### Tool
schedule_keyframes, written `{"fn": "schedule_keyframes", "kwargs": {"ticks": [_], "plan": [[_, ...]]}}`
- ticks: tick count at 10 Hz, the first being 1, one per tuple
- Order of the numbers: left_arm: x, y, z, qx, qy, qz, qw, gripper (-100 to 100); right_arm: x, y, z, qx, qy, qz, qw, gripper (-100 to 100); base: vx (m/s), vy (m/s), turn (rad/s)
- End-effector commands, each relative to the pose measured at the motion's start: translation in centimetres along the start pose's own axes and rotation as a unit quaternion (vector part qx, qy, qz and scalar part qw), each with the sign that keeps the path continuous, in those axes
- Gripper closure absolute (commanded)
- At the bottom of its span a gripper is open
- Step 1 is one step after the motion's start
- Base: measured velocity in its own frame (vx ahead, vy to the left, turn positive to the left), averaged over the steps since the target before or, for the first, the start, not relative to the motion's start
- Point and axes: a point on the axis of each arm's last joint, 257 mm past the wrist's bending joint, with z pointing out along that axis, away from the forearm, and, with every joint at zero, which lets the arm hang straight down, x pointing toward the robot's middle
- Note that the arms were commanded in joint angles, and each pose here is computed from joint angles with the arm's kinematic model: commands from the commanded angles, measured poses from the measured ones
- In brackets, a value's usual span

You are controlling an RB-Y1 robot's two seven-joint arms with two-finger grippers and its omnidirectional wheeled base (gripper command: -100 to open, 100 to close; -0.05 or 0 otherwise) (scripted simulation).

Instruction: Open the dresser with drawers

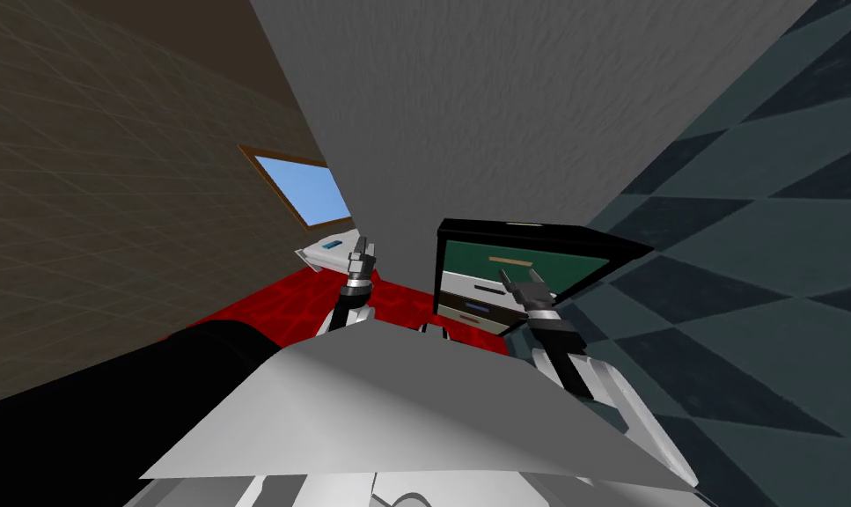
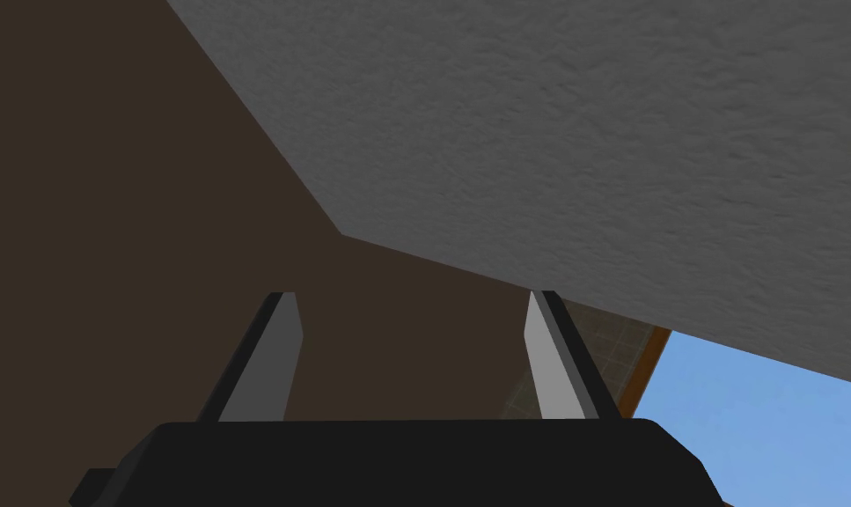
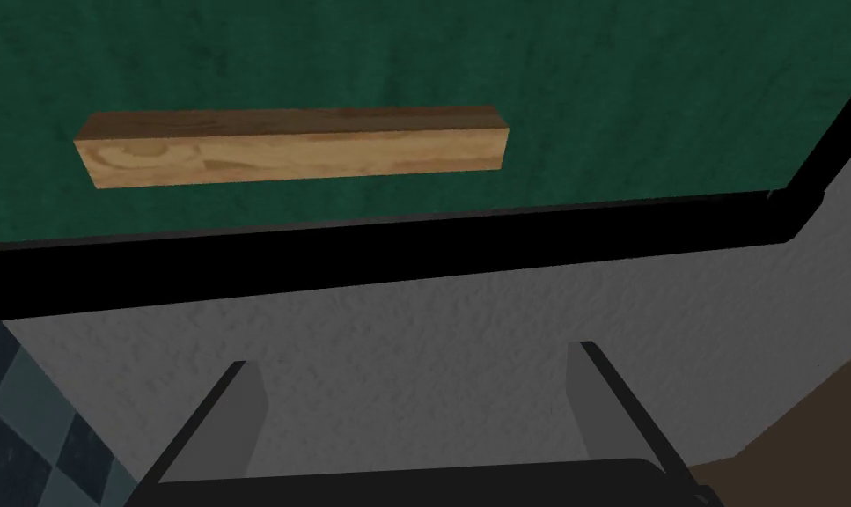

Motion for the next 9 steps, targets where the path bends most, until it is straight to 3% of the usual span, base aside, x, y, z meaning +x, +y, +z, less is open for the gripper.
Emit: {"fn": "schedule_keyframes", "kwargs": {"ticks": [1, 3, 5, 9], "plan": [[0.0, 0.0, 0.0, 0.000, 0.000, 0.000, 1.0000, 0, 1.5, -1.6, -0.2, 0.008, 0.022, -0.066, 0.9976, -100, 0.035, 0.112, -0.013], [0.0, 0.0, 0.0, 0.000, 0.000, 0.000, 1.0000, 0, 2.9, -3.6, -0.3, 0.015, 0.047, -0.142, 0.9886, -100, 0.037, 0.108, -0.014], [0.0, 0.0, 0.0, 0.000, 0.000, 0.000, 1.0000, 0, 4.2, -5.6, -0.5, 0.022, 0.071, -0.213, 0.9741, -100, 0.054, 0.155, -0.026], [0.0, 0.0, 0.0, 0.000, 0.000, 0.000, 1.0000, 0, 5.8, -9.7, -1.0, 0.030, 0.113, -0.344, 0.9317, -100, 0.055, 0.153, -0.021]]}}
